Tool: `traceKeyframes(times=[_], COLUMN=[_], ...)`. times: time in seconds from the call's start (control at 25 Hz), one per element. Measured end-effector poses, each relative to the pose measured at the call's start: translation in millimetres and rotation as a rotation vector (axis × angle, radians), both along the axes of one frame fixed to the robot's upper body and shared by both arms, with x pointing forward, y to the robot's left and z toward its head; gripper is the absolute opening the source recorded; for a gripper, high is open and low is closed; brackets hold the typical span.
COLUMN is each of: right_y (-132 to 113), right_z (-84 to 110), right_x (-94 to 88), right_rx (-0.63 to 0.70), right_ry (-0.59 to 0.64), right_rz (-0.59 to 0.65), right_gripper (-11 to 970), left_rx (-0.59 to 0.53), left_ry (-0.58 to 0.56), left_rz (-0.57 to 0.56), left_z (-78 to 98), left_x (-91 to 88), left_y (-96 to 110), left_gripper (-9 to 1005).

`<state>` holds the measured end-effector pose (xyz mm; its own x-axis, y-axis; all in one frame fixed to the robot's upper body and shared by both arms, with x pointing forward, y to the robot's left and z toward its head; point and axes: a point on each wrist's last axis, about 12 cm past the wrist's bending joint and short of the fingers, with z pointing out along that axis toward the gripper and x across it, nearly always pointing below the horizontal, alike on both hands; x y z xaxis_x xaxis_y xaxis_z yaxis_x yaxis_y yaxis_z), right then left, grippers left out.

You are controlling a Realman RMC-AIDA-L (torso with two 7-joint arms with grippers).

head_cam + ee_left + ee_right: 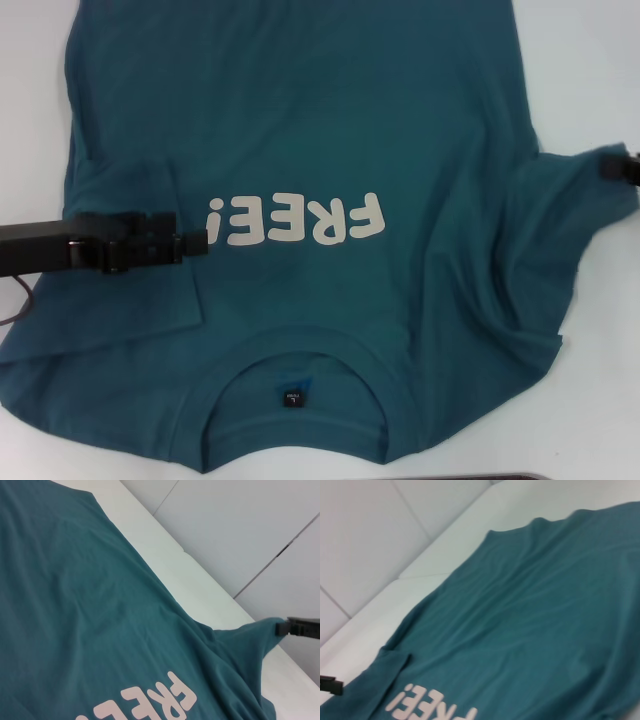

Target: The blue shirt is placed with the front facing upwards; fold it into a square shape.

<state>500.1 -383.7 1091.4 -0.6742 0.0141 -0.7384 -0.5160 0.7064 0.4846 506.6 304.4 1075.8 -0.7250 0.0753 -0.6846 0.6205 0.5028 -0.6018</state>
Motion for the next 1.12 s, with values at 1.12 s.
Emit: traceKeyframes(times=[1.12], right_y=[-37], right_z=[-13.4], right_x=[-45.7], right_rx=[0.003], right_ry=[0.065], right_rz=[-0.147], right_gripper=[12], left_rx=[-0.014], left_ry=[0.012], left_rz=[-0.028], left_z=[1.0], left_x=[2.2], left_y=[-9], left_gripper=[875])
